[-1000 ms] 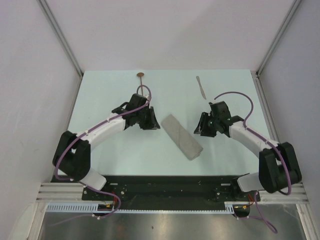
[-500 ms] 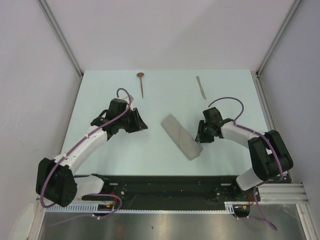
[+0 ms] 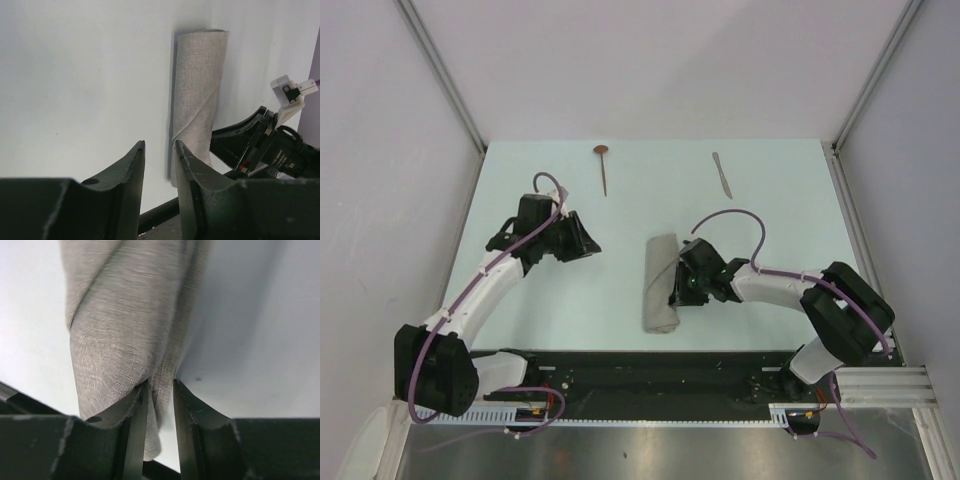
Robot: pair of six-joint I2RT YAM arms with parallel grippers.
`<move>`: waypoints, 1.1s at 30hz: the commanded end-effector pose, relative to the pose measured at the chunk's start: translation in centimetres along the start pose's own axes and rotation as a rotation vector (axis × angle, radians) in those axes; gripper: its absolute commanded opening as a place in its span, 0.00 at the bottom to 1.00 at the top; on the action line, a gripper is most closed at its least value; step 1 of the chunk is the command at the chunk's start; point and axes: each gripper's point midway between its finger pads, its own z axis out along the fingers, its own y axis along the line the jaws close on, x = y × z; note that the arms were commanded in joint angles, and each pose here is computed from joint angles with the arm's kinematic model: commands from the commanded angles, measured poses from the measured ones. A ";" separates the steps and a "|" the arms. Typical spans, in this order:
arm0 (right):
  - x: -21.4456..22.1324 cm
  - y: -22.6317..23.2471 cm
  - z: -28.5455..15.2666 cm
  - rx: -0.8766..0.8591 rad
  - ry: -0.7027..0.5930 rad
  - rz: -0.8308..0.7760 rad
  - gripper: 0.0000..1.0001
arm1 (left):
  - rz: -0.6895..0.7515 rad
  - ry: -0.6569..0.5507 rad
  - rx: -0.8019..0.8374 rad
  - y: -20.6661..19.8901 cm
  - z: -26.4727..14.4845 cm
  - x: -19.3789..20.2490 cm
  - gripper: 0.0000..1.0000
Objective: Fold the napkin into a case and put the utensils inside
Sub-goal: Move the smaller rectangle folded napkin to the center of the board.
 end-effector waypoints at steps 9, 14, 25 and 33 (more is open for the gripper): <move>0.1 -0.5 -0.5 0.080 0.016 -0.037 0.32 | 0.002 0.018 0.180 -2.7 -1.2 -0.2 0.36; -1.4 0.4 -3.7 0.046 -0.040 -0.156 0.48 | -0.036 0.049 0.211 -2.5 -0.3 0.9 0.36; 0.2 7.1 -1.6 -0.223 0.030 -0.189 0.32 | -0.051 0.047 0.230 -3.4 0.4 -0.6 0.40; -0.8 7.6 -1.6 -0.242 0.015 -0.226 0.34 | -0.060 -0.044 0.072 -2.6 3.8 -7.3 0.51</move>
